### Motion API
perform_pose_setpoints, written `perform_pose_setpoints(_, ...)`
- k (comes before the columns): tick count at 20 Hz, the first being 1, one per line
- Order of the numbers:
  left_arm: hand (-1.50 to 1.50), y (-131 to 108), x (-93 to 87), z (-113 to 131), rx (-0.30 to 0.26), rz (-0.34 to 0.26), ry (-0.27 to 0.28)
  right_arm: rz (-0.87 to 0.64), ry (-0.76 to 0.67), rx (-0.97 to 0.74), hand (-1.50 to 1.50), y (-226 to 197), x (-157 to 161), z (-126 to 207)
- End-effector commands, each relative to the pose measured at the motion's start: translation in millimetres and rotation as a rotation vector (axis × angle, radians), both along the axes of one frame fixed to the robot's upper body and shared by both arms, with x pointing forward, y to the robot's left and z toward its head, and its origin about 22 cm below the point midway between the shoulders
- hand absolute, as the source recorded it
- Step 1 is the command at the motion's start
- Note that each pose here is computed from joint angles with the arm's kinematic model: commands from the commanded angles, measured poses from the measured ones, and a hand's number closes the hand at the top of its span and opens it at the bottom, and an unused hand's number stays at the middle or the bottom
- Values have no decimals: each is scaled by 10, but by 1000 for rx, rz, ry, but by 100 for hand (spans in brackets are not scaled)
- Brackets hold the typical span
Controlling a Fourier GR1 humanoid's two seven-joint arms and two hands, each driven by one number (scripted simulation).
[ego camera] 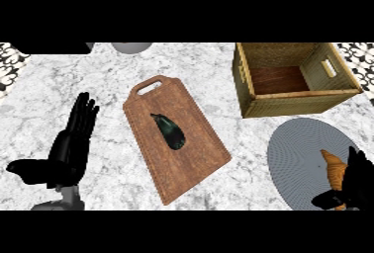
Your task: Pick the croissant from the placemat and place it in the basket
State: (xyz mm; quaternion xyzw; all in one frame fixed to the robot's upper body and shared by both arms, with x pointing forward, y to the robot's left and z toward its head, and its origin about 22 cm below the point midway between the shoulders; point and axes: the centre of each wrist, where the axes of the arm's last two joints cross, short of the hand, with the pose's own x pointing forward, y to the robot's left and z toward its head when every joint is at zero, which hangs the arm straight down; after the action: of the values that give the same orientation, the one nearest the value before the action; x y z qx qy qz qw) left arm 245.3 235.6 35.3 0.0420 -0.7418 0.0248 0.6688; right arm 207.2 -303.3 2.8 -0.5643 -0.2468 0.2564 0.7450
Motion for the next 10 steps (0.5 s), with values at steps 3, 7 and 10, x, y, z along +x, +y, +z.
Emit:
perform_pose_setpoints(3, 0, -50, -69, -27, 0, 9, 7, -5, 6, 17, -150, -134, -1, -1)
perform_pose_setpoints(7, 0, 76, -37, 15, -3, 2, -8, -9, -13, 22, -150, -110, -57, -106)
perform_pose_setpoints(10, 0, 52, -173, -44, -1, -3, 10, 35, 61, 41, 150, -250, -68, -288)
